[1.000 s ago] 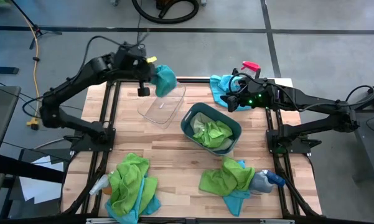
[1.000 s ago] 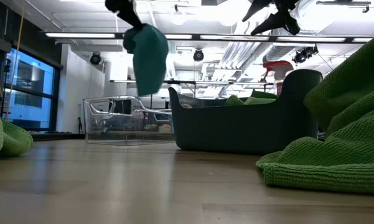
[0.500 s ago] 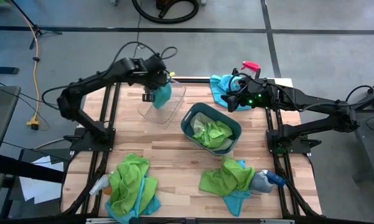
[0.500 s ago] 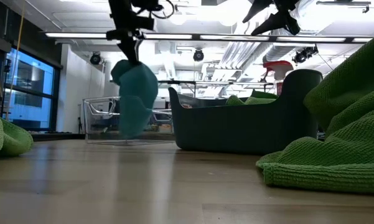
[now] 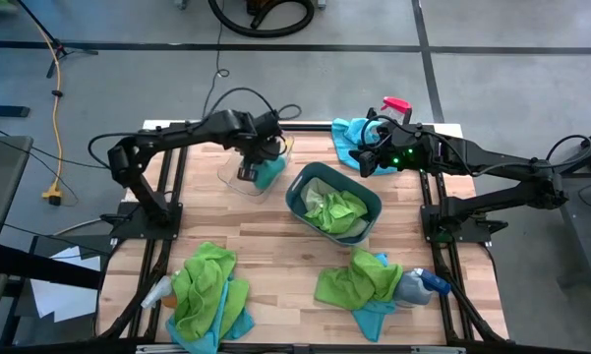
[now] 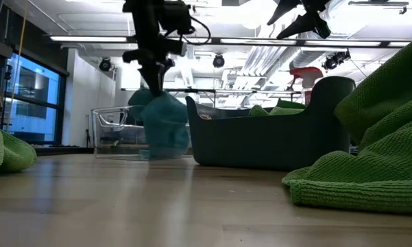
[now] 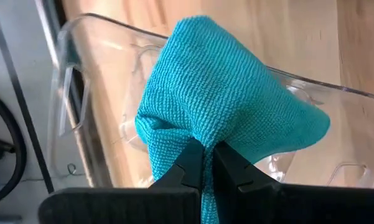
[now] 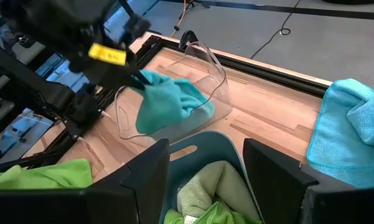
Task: Sort microfiber towel by color & place in baskets
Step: Put the blue microfiber towel into the transparent bin
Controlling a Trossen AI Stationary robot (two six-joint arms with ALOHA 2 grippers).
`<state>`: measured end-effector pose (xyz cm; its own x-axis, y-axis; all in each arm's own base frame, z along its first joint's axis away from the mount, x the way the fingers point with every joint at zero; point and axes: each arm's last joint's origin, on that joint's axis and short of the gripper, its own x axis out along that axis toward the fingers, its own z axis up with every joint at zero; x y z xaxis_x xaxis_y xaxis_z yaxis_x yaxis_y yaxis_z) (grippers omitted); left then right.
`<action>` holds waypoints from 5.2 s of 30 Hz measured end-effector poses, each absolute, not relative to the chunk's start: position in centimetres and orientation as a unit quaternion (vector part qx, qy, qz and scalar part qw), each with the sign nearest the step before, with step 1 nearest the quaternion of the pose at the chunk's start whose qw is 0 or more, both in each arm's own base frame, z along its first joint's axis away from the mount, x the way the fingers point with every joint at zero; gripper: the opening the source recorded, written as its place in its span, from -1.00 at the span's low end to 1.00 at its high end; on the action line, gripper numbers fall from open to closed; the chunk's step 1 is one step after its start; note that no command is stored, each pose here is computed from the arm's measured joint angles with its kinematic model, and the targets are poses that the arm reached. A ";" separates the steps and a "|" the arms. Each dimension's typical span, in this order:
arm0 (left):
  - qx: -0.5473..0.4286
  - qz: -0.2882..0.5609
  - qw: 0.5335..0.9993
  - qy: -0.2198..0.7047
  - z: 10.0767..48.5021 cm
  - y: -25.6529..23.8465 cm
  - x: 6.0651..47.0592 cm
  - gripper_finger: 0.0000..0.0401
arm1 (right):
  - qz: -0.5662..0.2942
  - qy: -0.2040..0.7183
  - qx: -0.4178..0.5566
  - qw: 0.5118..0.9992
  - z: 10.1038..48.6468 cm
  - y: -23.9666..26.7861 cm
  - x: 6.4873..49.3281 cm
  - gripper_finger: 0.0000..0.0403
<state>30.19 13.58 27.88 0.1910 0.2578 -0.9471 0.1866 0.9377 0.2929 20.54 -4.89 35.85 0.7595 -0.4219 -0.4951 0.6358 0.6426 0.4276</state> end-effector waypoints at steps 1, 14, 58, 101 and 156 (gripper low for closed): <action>0.178 0.020 0.752 0.634 27.4 13.6 30.2 -1.00 | -0.298 0.178 0.300 0.889 35.9 -4.9 20.5 0.01; 0.214 -0.004 0.746 0.631 22.1 15.7 28.1 -1.00 | -0.297 0.178 0.300 0.889 35.8 -4.9 20.5 0.01; 0.272 -0.027 0.722 0.636 18.8 14.4 27.8 0.00 | -0.313 0.166 0.316 0.880 35.9 -4.9 20.5 0.01; -0.125 0.148 0.981 -0.023 35.4 8.7 16.8 0.00 | -0.307 0.152 0.340 0.876 36.0 -4.9 20.7 0.01; -0.148 0.213 0.963 -0.067 34.8 6.0 12.0 0.00 | -0.654 0.399 0.422 0.485 12.8 -18.8 26.5 -0.69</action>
<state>12.01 6.01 34.80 0.8999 0.4310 0.0665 -0.3910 0.8650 -0.3144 26.53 -18.84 12.77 -0.1733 -0.2979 -0.9388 0.9712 -0.2097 -0.1128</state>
